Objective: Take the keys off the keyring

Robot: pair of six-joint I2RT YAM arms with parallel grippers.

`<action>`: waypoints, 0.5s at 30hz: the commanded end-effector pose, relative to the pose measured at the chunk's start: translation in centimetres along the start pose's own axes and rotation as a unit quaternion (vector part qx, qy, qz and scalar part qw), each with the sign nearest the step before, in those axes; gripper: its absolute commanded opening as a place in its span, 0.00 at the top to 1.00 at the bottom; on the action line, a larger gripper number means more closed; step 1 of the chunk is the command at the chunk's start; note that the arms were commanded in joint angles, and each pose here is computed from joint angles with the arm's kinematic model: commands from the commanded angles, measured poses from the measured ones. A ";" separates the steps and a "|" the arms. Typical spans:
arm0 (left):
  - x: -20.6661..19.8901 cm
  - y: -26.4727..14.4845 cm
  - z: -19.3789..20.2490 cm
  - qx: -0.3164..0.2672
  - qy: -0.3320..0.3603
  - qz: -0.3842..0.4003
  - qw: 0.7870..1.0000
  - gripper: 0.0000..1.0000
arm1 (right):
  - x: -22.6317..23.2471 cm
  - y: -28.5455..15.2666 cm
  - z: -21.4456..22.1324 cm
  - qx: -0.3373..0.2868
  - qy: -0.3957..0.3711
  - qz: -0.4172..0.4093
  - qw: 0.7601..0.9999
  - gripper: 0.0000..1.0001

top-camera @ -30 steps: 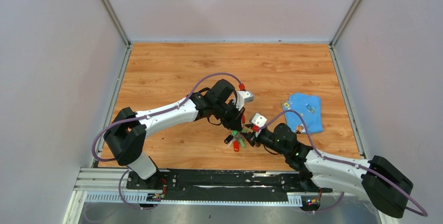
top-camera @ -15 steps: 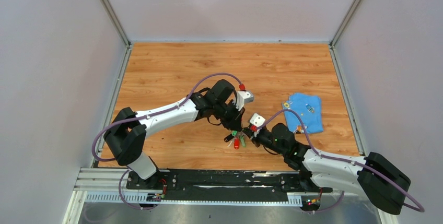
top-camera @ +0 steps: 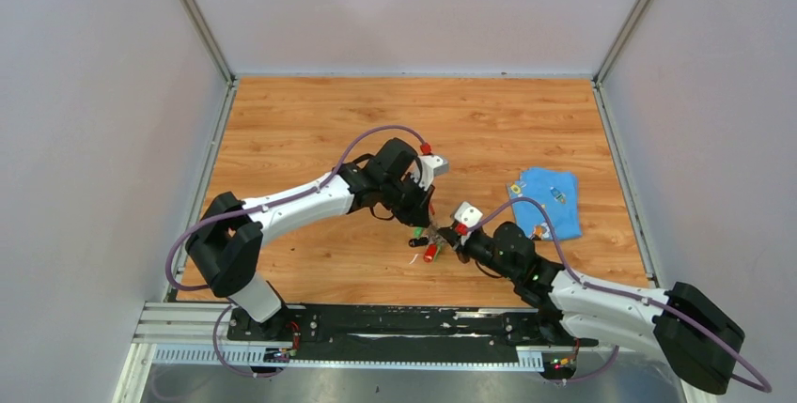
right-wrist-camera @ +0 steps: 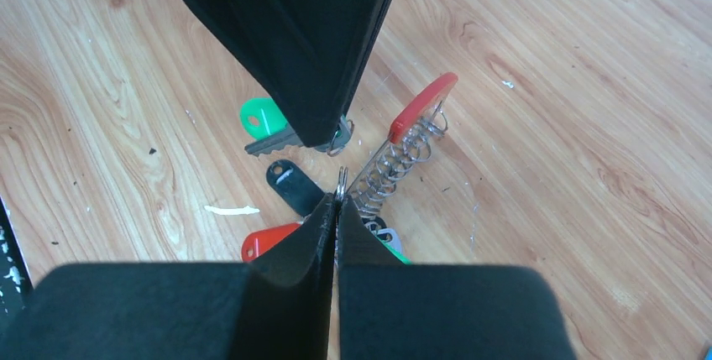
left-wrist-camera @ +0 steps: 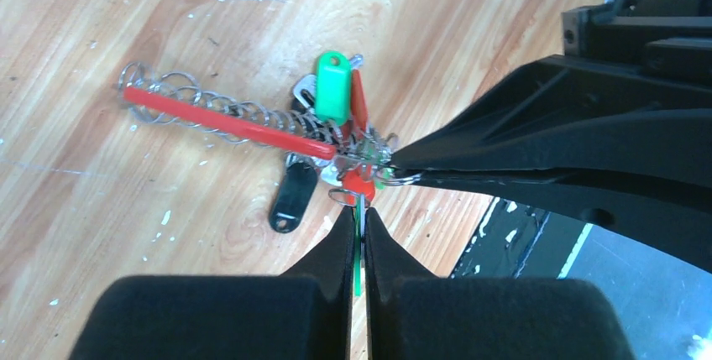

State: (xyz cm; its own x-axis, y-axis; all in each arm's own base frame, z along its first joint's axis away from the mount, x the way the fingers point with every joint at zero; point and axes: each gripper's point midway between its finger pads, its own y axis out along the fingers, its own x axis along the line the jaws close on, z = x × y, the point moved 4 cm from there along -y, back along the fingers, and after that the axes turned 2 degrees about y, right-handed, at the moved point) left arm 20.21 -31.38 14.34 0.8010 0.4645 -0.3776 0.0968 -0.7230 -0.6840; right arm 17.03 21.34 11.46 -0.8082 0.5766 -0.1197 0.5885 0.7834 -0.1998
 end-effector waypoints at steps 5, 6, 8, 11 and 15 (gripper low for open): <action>1.2 -0.1 -0.1 -0.004 -0.026 -0.029 0.999 1.00 | -0.1 -0.7 -0.5 -0.016 0.016 0.015 1.000 0.99; 1.3 -0.1 -0.1 -0.004 -0.028 -0.031 0.999 1.00 | -0.4 -0.7 -0.5 -0.014 0.019 0.028 0.999 0.99; 1.8 -0.1 0.1 -0.002 -0.034 -0.044 0.998 1.00 | -0.6 -0.7 -0.5 -0.011 0.027 0.038 0.999 0.99; 3.8 -0.6 0.3 -0.010 -0.066 -0.097 0.993 1.00 | -1.3 -0.8 -0.6 0.006 0.046 0.068 0.997 0.99; 7.8 -2.2 1.1 -0.027 -0.112 -0.205 0.972 1.00 | -2.3 -0.8 -0.8 0.031 0.061 0.107 0.992 0.99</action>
State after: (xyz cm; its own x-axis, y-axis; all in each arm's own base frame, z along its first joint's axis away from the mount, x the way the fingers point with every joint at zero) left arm 23.18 -29.09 13.24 0.6906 0.6474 -0.3223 0.2517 -0.6329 -0.7321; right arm 17.56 19.96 11.59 -0.7320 0.6774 -0.0720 0.6739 0.7046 -0.2221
